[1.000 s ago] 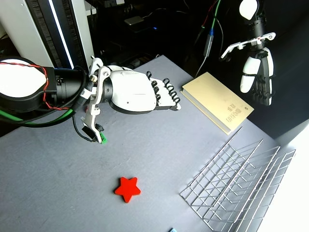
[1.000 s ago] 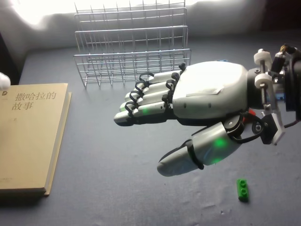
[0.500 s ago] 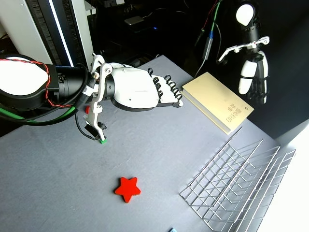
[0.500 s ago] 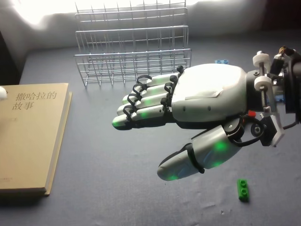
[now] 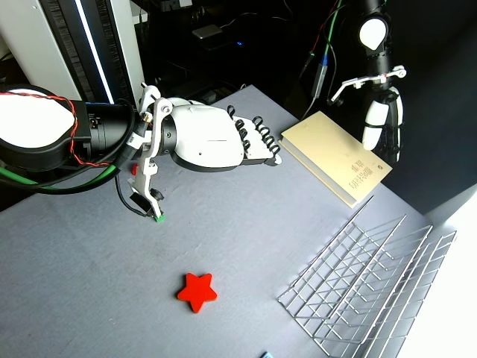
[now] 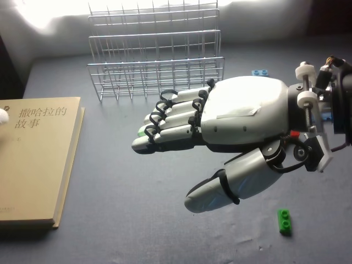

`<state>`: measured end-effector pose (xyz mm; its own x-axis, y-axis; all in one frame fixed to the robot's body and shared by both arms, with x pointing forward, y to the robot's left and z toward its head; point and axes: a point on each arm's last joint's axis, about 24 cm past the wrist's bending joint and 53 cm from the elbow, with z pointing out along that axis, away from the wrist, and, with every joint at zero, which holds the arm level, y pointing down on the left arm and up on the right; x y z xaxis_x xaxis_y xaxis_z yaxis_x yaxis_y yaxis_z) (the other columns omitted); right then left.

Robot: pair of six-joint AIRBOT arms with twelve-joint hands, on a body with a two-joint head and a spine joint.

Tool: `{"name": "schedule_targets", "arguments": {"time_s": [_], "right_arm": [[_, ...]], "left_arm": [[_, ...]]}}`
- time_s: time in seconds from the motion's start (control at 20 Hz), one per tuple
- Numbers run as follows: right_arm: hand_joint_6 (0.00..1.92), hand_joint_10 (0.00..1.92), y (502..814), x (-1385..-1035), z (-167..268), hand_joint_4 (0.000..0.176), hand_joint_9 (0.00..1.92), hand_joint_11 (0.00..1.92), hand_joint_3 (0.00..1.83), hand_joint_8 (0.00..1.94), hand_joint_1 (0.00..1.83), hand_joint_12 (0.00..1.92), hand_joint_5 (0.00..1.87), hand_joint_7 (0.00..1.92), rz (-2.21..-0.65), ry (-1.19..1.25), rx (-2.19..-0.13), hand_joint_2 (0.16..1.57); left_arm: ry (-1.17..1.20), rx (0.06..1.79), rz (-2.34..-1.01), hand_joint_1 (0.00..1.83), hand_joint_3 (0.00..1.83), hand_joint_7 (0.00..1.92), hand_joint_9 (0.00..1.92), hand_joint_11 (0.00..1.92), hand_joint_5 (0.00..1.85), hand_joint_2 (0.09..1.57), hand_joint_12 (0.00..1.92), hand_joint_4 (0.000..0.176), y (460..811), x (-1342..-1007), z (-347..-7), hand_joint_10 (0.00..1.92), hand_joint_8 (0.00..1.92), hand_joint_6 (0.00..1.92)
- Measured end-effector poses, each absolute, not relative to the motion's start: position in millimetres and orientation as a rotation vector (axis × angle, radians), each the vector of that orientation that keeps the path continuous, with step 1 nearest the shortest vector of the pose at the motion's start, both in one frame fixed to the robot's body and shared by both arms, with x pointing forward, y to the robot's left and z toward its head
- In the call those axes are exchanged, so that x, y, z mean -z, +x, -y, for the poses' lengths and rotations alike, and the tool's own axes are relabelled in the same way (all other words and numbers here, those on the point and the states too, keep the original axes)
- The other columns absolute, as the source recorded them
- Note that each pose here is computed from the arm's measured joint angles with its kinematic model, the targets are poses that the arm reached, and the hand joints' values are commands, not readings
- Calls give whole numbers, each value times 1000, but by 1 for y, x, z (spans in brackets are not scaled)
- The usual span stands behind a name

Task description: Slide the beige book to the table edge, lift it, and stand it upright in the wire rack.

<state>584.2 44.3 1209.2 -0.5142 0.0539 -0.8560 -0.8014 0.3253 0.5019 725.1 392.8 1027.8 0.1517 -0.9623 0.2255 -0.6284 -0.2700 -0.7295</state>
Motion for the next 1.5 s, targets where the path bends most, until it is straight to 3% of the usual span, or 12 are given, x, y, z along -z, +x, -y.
{"name": "schedule_targets", "arguments": {"time_s": [0.2, 0.3, 0.35, 0.55, 0.6, 0.75, 1.0, 1.1, 1.15, 1.2, 1.3, 1.5], "right_arm": [[3, 4, 584, -1209, -44, 0, 101, 0, 1, 4, 0, 387, 128, 117, -1760, -671, -1296, 1191], [4, 4, 584, -1209, -44, 0, 93, 0, 0, 4, 0, 377, 123, 110, -1760, -670, -1296, 1183], [7, 5, 584, -1209, -44, 0, 105, 0, 0, 5, 0, 397, 142, 123, -1760, -671, -1296, 1179], [6, 4, 584, -1209, -45, 0, 96, 0, 0, 5, 0, 359, 119, 110, -1760, -673, -1298, 1176], [7, 4, 584, -1209, -45, 0, 98, 0, 2, 5, 0, 363, 124, 112, -1761, -672, -1298, 1181], [3, 2, 584, -1209, -45, 0, 109, 0, 0, 2, 0, 386, 144, 127, -1761, -672, -1297, 1181], [3, 4, 584, -1209, -46, 0, 122, 0, 0, 3, 0, 437, 146, 138, -1761, -673, -1299, 1167], [1, 1, 584, -1208, -46, 0, 101, 0, 0, 1, 0, 350, 121, 112, -1761, -673, -1297, 1166], [1, 1, 584, -1209, -46, 0, 79, 0, 0, 1, 0, 300, 98, 90, -1761, -673, -1297, 1161], [3, 4, 584, -1208, -46, 0, 88, 0, 0, 4, 0, 323, 108, 99, -1761, -672, -1299, 1161], [1, 1, 584, -1208, -47, 0, 84, 0, 0, 1, 0, 310, 105, 93, -1761, -674, -1297, 1158], [0, 1, 587, -1208, -46, 0, 89, 0, 0, 1, 0, 366, 105, 101, -1762, -669, -1293, 1156]], "left_arm": [[-1978, 947, -1503, 891, 5, 0, 0, 5, 0, 1108, 119, 0, 728, -1024, -389, 0, 0, 0], [-1982, 954, -1489, 916, 7, 0, 0, 0, 0, 1118, 42, 0, 730, -1024, -390, 0, 0, 0], [-1979, 961, -1485, 914, 1, 0, 13, 0, 0, 1109, 192, 0, 731, -1023, -387, 9, 1, 0], [-1993, 969, -1504, 897, 3, 0, 2, 0, 0, 1149, 120, 0, 732, -1012, -374, 0, 0, 0], [-1992, 969, -1501, 882, 1, 43, 60, 0, 14, 1140, 322, 0, 733, -1012, -375, 3, 3, 0], [-1979, 967, -1476, 960, 7, 113, 144, 0, 45, 1171, 578, 0, 738, -1016, -383, 17, 11, 6], [-1982, 966, -1477, 968, 21, 496, 501, 0, 369, 1323, 1193, 0, 739, -1013, -381, 75, 46, 49], [-1980, 969, -1472, 1005, 1, 797, 752, 221, 627, 1294, 1297, 0, 740, -1014, -381, 223, 64, 50], [-1979, 971, -1470, 1171, 0, 891, 906, 424, 647, 1256, 1437, 0, 741, -1013, -381, 541, 1030, 1037], [-1982, 977, -1469, 1216, 0, 914, 895, 550, 741, 1206, 1508, 0, 741, -1012, -378, 937, 1250, 1111], [-1968, 979, -1455, 1326, 5, 863, 818, 596, 769, 1186, 1558, 0, 744, -1015, -381, 1413, 1189, 1149], [-1978, 981, -1441, 1351, 1, 855, 780, 561, 766, 1190, 1606, 0, 744, -1015, -384, 1504, 1187, 1160]]}}
